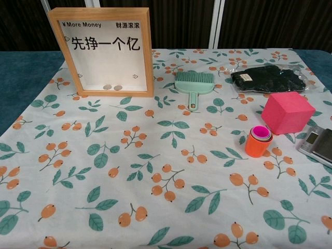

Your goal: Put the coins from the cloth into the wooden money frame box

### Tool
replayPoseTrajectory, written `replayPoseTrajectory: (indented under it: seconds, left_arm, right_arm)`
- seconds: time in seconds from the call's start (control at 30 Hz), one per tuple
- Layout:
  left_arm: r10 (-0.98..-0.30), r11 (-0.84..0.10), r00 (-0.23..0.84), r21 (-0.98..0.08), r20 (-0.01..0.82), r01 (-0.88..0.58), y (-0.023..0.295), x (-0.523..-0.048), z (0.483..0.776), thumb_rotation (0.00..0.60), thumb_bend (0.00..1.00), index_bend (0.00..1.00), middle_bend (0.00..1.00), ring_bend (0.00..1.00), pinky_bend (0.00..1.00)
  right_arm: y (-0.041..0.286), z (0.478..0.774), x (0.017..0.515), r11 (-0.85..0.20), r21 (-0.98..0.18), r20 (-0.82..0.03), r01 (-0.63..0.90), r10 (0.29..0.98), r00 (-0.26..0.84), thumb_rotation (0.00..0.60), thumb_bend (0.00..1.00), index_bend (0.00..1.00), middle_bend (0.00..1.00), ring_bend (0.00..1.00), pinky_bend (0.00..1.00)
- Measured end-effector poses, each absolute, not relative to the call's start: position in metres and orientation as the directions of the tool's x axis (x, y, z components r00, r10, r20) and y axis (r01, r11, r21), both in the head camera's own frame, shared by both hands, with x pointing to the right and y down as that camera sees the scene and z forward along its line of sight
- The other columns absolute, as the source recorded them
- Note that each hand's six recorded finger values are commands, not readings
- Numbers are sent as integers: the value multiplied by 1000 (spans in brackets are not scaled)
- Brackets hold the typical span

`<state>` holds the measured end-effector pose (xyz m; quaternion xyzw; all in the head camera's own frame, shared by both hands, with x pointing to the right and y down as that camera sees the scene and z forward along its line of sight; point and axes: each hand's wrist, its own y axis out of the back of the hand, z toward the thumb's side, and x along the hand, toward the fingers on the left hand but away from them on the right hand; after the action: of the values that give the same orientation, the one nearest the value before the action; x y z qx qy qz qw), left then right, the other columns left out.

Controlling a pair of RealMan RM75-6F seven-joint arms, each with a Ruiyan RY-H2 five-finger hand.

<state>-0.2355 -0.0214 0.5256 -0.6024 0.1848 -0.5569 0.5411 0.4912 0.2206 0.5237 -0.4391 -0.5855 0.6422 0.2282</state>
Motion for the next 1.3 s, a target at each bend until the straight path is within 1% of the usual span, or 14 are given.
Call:
replayPoseTrajectory:
  seconds: [0.23, 0.33, 0.47, 0.57, 0.67, 0.8, 0.93, 1.1, 1.3]
  left_arm:
    - [-802, -430, 174, -755, 571, 495, -49, -207, 519, 600, 857, 765, 267, 0, 0]
    - [-796, -449, 124, -716, 593, 535, -59, -194, 515, 600, 858, 765, 262, 0, 0]
    - [-792, -455, 96, -689, 602, 564, -67, -185, 514, 600, 858, 763, 250, 0, 0]
    - [-797, -450, 103, -699, 595, 556, -69, -187, 519, 600, 857, 762, 256, 0, 0]
    - [-813, -423, 134, -732, 567, 534, -74, -189, 523, 600, 857, 762, 266, 0, 0]
    - [-838, -377, 194, -797, 511, 472, -81, -193, 530, 600, 853, 762, 280, 0, 0]
    - [-854, -359, 226, -845, 468, 395, -89, -206, 542, 600, 852, 759, 280, 0, 0]
    - [-852, -389, 211, -848, 480, 360, -94, -226, 562, 600, 849, 758, 280, 0, 0]
    - [-831, -420, 214, -831, 514, 366, -91, -234, 574, 600, 848, 748, 283, 0, 0]
  right_arm:
    - [221, 522, 492, -207, -954, -292, 217, 806, -515, 600, 395, 128, 26, 0, 0]
    - [222, 522, 492, -207, -954, -292, 216, 804, -517, 600, 395, 128, 26, 0, 0]
    - [221, 522, 493, -206, -954, -291, 217, 802, -521, 600, 394, 128, 26, 0, 0]
    - [222, 521, 493, -204, -954, -292, 219, 799, -526, 600, 394, 128, 26, 0, 0]
    - [222, 521, 493, -205, -954, -293, 219, 798, -527, 600, 394, 128, 26, 0, 0]
    - [222, 522, 493, -207, -954, -294, 218, 797, -528, 600, 394, 128, 26, 0, 0]
    - [222, 522, 493, -207, -954, -293, 216, 796, -529, 600, 395, 128, 26, 0, 0]
    - [222, 522, 493, -208, -954, -294, 217, 795, -530, 600, 394, 128, 26, 0, 0]
    - [222, 523, 493, -211, -953, -297, 218, 795, -530, 600, 394, 128, 26, 0, 0]
